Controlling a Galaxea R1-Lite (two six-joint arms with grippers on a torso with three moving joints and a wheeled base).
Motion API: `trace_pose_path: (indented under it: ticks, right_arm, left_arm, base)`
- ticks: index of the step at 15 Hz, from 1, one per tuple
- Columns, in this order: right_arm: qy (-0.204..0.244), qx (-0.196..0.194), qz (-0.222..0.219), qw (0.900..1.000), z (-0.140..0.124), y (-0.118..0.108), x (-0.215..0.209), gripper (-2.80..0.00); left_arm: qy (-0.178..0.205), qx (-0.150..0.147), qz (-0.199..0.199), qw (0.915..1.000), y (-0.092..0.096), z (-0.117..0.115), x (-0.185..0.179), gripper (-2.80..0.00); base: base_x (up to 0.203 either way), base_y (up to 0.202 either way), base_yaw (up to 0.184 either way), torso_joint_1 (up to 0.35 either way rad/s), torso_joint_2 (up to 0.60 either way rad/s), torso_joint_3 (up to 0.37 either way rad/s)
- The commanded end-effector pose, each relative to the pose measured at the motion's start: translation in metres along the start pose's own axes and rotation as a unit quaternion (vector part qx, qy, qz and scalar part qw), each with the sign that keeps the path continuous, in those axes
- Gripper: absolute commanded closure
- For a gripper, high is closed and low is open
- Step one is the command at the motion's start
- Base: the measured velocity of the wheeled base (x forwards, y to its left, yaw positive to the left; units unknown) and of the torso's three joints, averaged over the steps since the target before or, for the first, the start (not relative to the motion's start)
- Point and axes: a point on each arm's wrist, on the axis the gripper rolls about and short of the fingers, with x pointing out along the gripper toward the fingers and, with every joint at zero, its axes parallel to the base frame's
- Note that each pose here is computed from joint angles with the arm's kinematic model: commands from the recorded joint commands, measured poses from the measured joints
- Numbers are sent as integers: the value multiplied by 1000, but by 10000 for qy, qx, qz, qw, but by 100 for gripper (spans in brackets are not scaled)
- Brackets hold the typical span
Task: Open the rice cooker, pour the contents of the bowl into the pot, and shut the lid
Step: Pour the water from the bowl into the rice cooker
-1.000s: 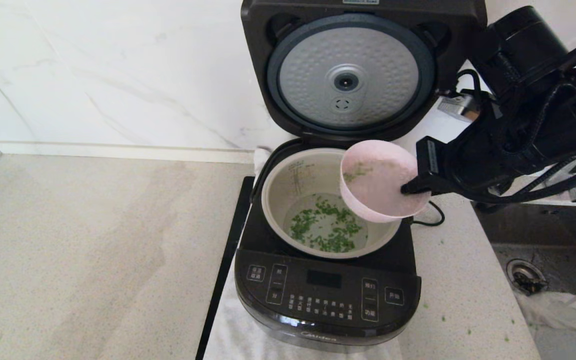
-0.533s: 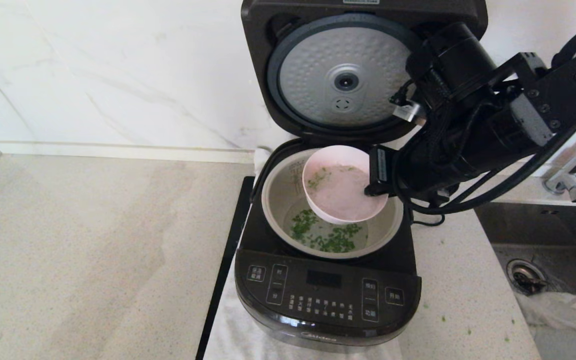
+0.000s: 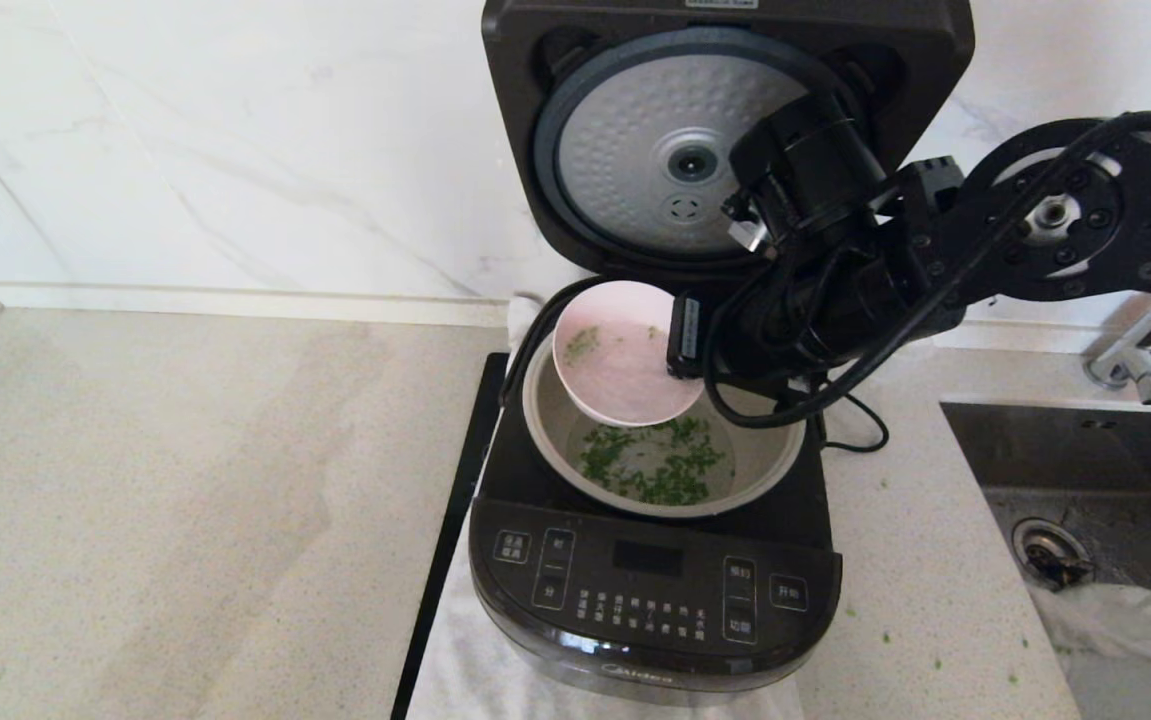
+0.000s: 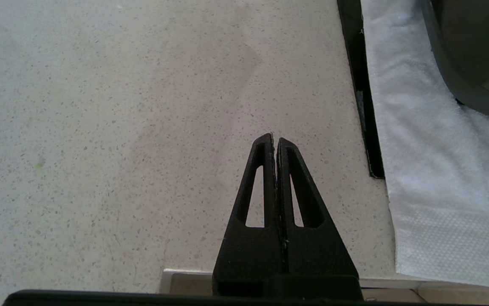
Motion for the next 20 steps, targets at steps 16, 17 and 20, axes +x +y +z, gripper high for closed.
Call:
trace_pose_path:
  ticks: [16,17,20]
  right_arm:
    - [-3338,-1206,-916,9304,-10,-8,18,0]
    - [-3621,-1343,-958,9174,-13,-6,20,0]
    - [-4283,-1737,-1151,8793,-22,-2,30,0]
  left_arm:
    - [-1,5,-3,10000,0,0,0,0]
    - [-1,4,2,10000,0,0,0,0]
    - [-1,5,-4,10000,0,0,0,0]
  base:
    - [0,0,0,0,0,0]
    - [0,0,0,0,0,0]
    - [0,0,0,0,0,0]
